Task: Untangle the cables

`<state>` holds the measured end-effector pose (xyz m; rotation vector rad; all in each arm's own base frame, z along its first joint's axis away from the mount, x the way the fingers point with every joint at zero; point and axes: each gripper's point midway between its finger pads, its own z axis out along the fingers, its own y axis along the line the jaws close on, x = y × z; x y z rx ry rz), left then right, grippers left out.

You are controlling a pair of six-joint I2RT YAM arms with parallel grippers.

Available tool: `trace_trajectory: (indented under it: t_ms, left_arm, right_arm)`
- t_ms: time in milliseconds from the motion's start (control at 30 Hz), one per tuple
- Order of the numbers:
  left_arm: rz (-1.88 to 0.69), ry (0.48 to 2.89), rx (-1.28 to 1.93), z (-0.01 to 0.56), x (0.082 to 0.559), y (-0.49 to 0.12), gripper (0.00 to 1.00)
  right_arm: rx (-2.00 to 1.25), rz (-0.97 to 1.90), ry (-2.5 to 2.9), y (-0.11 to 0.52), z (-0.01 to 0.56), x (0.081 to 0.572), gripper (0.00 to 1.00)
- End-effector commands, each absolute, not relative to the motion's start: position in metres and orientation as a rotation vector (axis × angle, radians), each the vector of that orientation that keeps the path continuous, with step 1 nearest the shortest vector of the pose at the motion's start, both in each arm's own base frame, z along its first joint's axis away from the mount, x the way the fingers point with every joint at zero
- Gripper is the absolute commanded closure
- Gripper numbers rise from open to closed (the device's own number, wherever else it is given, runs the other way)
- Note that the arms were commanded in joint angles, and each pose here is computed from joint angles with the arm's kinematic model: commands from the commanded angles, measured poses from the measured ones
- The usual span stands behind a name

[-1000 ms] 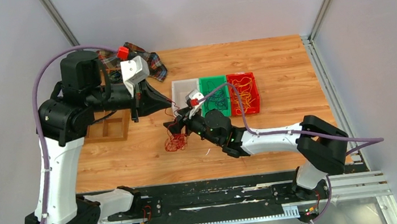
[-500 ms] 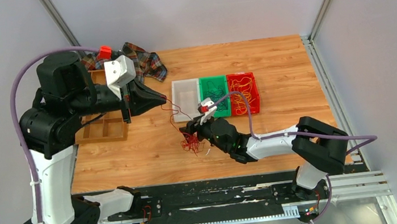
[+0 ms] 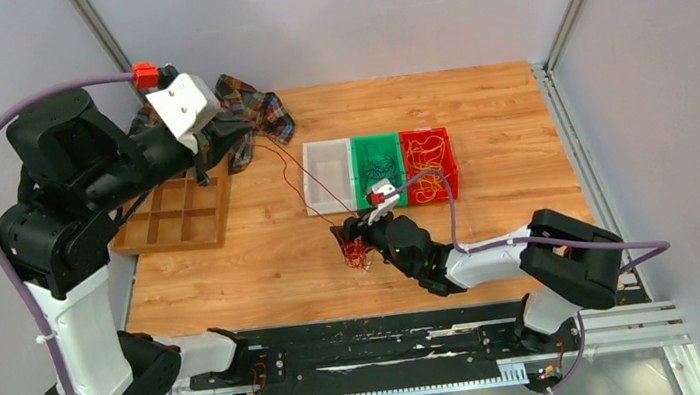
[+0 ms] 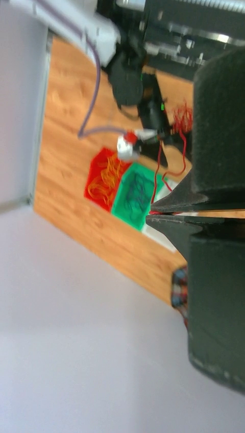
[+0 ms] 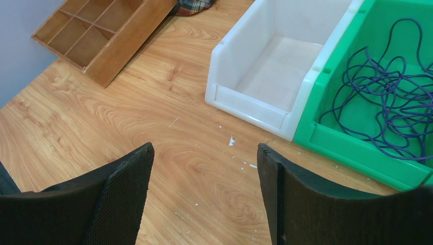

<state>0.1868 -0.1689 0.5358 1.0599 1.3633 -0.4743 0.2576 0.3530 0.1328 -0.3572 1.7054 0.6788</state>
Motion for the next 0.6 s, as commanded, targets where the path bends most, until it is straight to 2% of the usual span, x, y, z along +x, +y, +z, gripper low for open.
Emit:
trace_trajectory:
  t_ms: [0,167,267,433,567]
  left_arm:
    - [-0.107,1.324,0.849,0.568,0.236,-0.126,1.0]
    - [0.093,1.282,0.702,0.583,0.26,-0.097,1.0]
    - [0.122,1.337,0.734,0.561,0.271,-0.098,1.0]
    - [-0.116,1.515,0.909,0.463,0.267,-0.136,1.0]
    - [-0.285,1.609,0.939,0.422,0.255,-0.154,1.0]
  right_arm:
    - [-0.312,0.625,1.704,0.334,0.129,0.262,0.27]
    - [-0.329,0.617,1.686,0.327,0.131,0.259,0.28]
    - [-0.333,0.627,1.65,0.326,0.141,0.256,0.29]
    - [-0.367,0.729,1.54,0.343,0.189,0.249,0.28]
    - [-0.398,0.775,1.486,0.353,0.217,0.245,0.29]
